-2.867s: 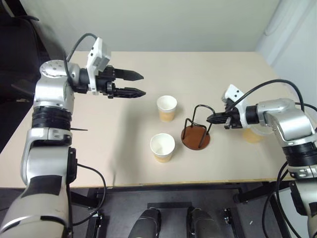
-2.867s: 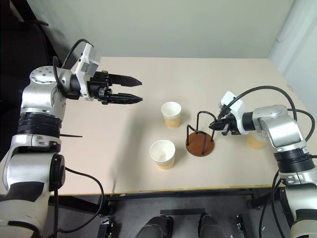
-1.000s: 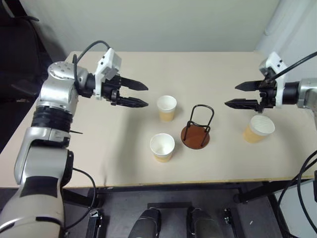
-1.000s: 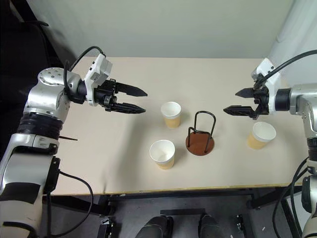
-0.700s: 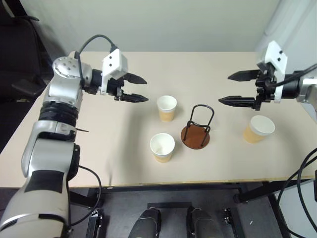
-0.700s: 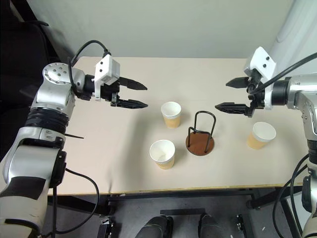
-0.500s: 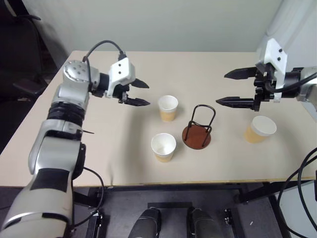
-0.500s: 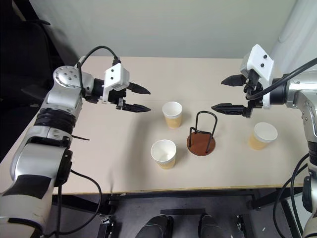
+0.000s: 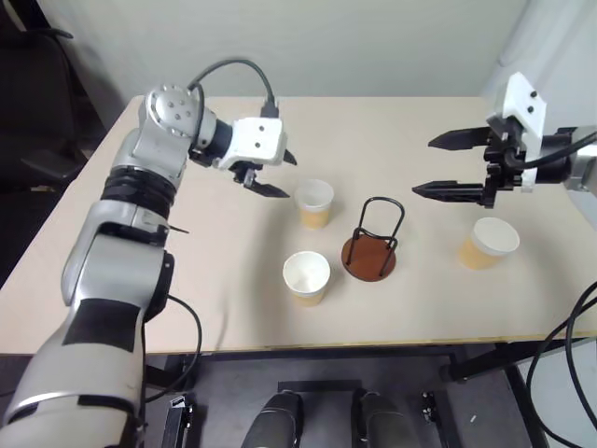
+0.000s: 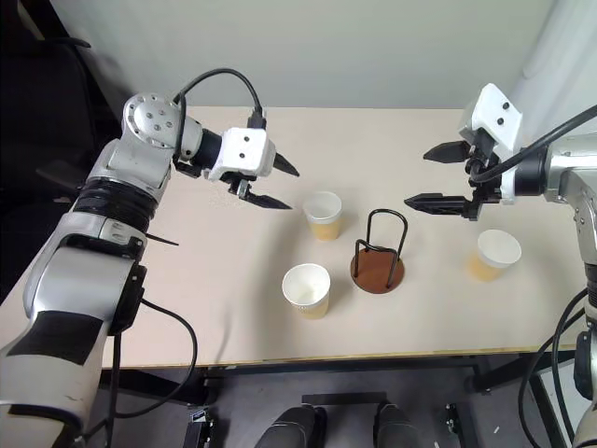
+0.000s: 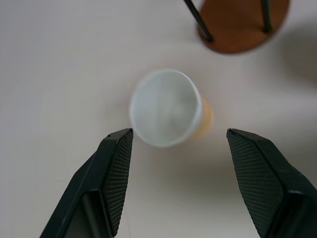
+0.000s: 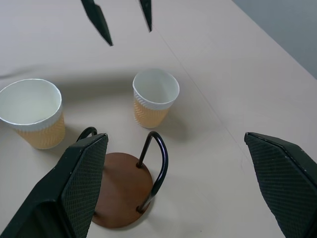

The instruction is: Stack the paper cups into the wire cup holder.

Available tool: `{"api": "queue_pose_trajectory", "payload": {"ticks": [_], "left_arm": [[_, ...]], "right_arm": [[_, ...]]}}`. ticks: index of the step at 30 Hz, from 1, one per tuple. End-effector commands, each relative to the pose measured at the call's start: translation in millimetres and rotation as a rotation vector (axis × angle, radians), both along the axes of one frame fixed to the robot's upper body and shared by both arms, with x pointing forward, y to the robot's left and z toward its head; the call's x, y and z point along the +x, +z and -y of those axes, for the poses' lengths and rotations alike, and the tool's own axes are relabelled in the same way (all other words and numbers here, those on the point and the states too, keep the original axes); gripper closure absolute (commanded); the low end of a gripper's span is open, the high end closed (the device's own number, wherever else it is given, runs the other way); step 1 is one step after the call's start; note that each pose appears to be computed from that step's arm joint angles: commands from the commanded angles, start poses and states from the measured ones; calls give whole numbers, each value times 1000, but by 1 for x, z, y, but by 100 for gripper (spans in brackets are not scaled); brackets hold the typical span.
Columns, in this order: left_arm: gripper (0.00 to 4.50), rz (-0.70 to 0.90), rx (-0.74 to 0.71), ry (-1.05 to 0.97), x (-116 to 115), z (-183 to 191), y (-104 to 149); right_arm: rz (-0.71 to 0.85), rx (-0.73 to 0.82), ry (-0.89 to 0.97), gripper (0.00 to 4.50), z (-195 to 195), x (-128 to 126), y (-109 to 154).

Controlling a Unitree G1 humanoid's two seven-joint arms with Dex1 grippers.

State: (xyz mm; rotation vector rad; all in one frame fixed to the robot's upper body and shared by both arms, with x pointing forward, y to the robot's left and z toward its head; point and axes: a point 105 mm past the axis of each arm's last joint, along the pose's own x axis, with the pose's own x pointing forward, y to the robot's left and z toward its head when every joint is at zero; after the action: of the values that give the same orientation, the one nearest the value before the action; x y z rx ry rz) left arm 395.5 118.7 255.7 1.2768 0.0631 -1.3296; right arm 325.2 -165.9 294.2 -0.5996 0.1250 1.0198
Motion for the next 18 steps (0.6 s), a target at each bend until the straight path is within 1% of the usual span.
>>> {"api": "queue_pose_trajectory", "payload": {"ticks": [1,8,11,18], "left_arm": [[126,32,27,-11,-1,-1,7],[126,72,106,33,10,-3,-7],[126,123,159,39,15,-2,-10],[126,149,152,-6,18,18,-16]], "right_arm": [[44,-17,1,2,2,-3,13],[37,-13,-1,2,2,-2,13],[31,-16,-3,2,4,-3,13],[17,-35,-12,2,8,-5,12]]}}
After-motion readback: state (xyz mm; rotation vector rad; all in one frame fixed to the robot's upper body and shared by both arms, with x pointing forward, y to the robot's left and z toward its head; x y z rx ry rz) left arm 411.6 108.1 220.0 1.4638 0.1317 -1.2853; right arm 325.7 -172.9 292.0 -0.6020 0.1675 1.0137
